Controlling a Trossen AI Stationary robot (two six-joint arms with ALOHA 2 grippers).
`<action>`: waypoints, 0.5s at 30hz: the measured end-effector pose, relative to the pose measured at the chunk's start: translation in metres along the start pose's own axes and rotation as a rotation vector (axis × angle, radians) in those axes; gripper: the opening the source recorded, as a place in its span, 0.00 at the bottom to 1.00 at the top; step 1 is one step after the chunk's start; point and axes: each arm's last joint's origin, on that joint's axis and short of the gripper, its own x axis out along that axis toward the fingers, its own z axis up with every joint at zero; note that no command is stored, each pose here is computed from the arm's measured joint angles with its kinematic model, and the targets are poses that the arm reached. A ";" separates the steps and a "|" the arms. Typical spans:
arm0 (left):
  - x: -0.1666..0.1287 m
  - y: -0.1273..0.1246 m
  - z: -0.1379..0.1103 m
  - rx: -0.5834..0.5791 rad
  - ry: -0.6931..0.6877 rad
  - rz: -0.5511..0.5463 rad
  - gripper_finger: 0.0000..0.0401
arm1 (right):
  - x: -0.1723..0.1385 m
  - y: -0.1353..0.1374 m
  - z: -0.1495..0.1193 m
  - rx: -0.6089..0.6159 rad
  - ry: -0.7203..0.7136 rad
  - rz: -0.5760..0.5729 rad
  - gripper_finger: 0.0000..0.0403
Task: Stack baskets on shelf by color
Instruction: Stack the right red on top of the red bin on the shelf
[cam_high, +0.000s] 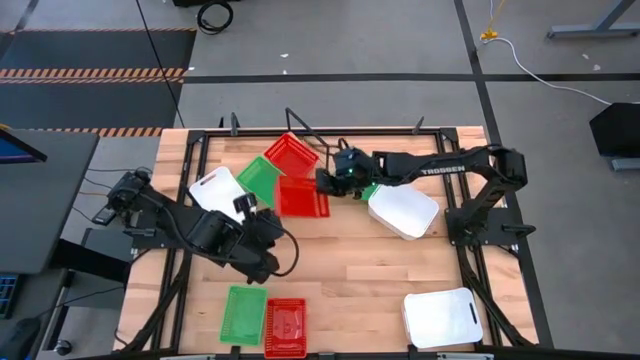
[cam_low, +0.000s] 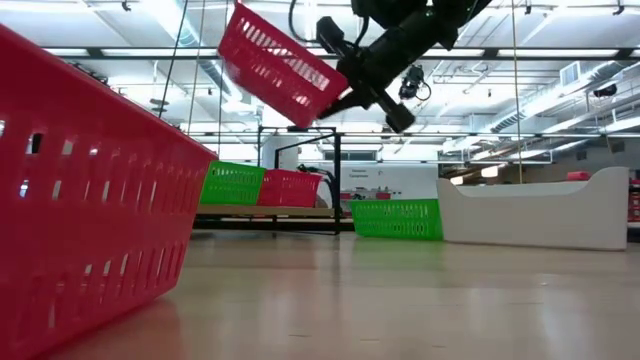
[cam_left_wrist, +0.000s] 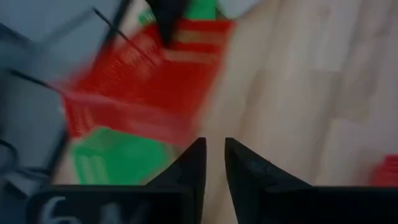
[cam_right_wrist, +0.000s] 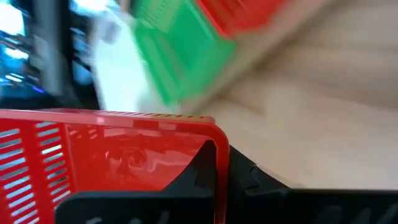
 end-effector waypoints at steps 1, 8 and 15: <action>0.000 0.002 0.002 0.035 -0.011 0.009 0.18 | 0.000 -0.002 -0.002 -0.003 0.007 -0.019 0.02; 0.022 0.032 0.018 -0.015 0.028 0.110 0.31 | 0.001 0.001 -0.004 -0.010 -0.021 -0.003 0.02; 0.050 0.072 0.030 -0.621 0.104 0.168 0.46 | 0.000 0.000 -0.004 -0.030 -0.062 -0.019 0.02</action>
